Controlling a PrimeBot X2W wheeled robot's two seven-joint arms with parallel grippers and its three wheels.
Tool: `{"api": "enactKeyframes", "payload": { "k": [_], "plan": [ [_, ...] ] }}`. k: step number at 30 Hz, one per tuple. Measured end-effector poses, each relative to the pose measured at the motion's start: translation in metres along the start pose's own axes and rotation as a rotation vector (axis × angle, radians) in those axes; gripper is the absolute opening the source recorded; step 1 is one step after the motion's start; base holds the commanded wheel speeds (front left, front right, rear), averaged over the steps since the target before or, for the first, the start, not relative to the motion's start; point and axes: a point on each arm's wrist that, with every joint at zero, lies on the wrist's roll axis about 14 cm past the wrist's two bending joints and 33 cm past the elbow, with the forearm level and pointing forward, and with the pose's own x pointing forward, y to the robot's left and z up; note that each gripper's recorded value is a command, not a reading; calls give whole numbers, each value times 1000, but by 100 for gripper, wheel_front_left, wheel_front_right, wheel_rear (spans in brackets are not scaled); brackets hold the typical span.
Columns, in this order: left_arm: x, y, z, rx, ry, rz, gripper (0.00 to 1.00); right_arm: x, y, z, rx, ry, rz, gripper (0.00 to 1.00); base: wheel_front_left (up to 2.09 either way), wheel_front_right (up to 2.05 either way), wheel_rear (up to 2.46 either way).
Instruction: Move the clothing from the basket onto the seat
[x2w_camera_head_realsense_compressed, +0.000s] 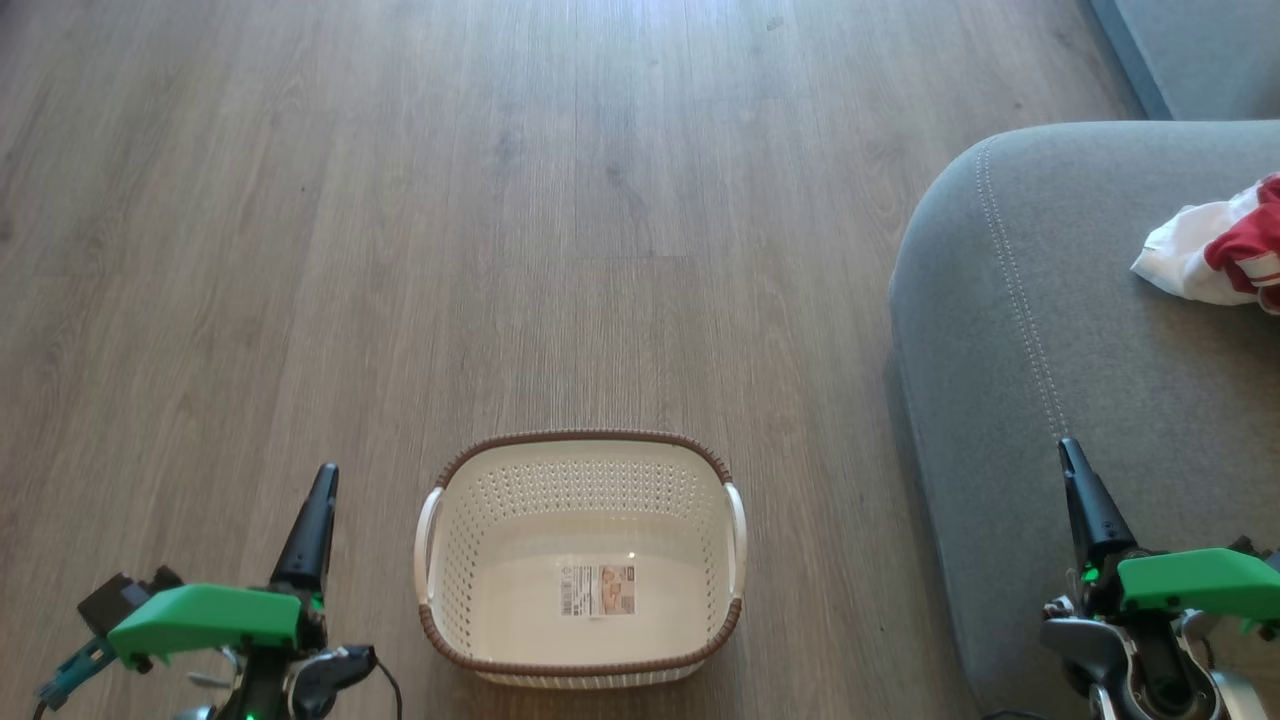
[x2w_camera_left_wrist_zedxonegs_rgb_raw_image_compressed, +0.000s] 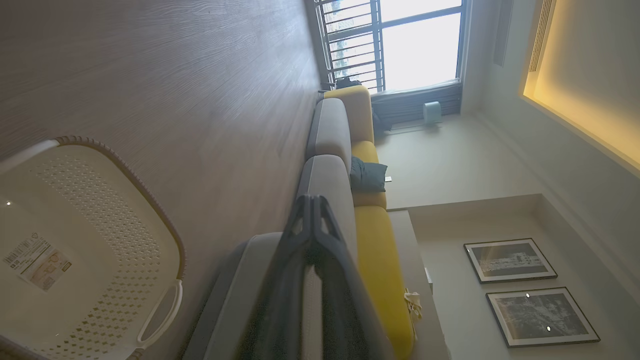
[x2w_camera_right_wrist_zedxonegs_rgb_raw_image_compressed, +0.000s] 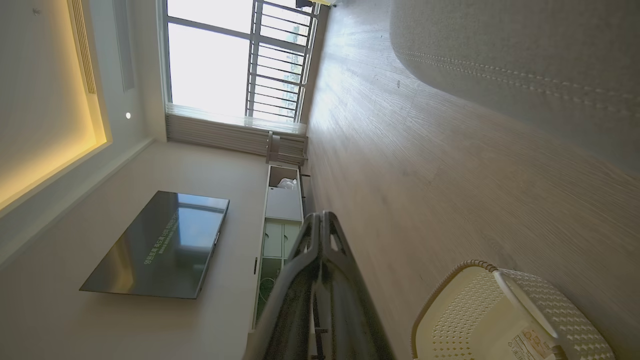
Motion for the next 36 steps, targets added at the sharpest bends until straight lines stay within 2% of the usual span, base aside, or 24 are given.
{"api": "enactKeyframes", "payload": {
  "k": [15,36],
  "plan": [
    [3,-5,3,-161,7,-32,0,2,5,3,169,6,23,0,0,0,0],
    [4,-6,4,-163,7,-33,0,2,5,2,171,6,23,0,0,0,0]
  ]
}}
